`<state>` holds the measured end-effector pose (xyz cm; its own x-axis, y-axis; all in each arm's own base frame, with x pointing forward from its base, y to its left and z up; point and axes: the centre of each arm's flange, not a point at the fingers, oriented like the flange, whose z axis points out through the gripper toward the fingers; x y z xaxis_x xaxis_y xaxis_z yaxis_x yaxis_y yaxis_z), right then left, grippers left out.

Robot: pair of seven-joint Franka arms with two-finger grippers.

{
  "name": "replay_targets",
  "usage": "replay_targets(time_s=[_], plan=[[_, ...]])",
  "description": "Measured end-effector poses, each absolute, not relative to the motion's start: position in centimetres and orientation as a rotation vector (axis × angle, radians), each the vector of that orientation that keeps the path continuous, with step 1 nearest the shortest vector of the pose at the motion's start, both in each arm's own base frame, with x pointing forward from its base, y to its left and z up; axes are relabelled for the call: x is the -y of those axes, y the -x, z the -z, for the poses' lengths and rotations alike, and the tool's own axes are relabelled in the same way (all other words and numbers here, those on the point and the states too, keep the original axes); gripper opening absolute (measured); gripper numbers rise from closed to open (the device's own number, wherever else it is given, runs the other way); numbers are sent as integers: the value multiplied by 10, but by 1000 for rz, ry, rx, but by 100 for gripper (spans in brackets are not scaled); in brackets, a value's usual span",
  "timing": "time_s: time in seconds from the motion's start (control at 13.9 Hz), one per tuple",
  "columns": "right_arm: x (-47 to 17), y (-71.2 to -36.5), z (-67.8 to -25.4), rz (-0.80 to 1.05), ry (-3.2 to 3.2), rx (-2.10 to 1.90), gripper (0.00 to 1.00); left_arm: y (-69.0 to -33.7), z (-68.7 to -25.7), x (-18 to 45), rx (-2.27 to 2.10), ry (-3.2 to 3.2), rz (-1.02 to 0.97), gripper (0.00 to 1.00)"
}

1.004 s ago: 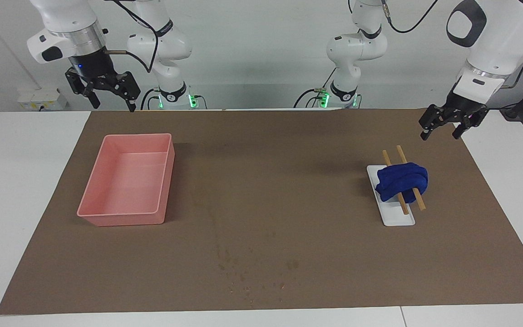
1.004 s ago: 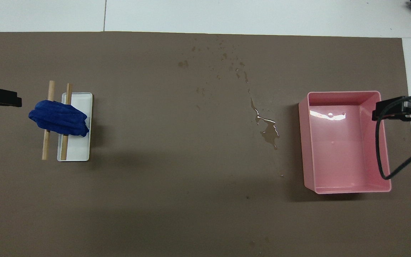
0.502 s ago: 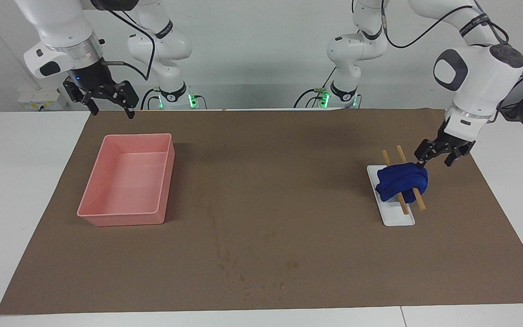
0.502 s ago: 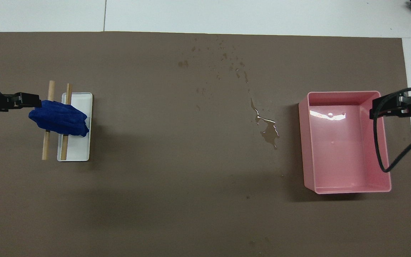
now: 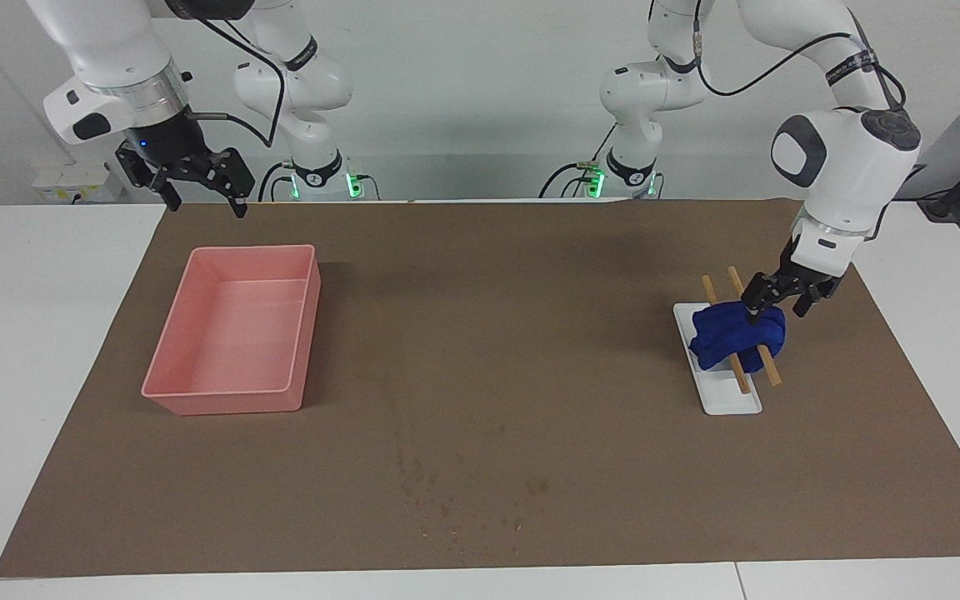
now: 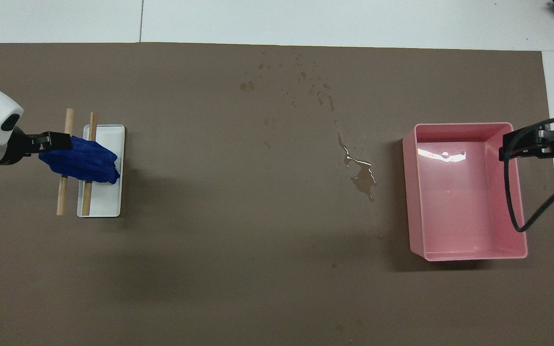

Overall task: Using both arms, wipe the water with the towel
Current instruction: 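Reach the left gripper to the blue cloth and grasp it, then lift the blue cloth with the left gripper toward the table center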

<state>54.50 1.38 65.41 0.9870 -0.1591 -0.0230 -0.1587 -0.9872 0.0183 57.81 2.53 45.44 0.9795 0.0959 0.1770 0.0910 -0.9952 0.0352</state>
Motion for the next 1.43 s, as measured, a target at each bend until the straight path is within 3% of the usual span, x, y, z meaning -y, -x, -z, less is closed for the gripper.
replay_targets(time_s=[0.14,0.36,0.65,0.93,1.43], plan=[[-11,-545,-654,40,-3114,257,100,-578,-452,-24,-145,-3099,-277,75],[-10,-545,-653,41,-3114,261,100,-576,-445,-24,-145,-3099,-273,69],[-10,-545,-653,41,-3114,261,100,-576,-446,-25,-149,-3099,-278,23],[-10,-543,-650,55,-3113,259,100,-579,-456,-25,-153,-3095,-240,22],[-14,-541,-649,60,-3114,248,100,-585,-562,3,-566,-2792,-37,18]])
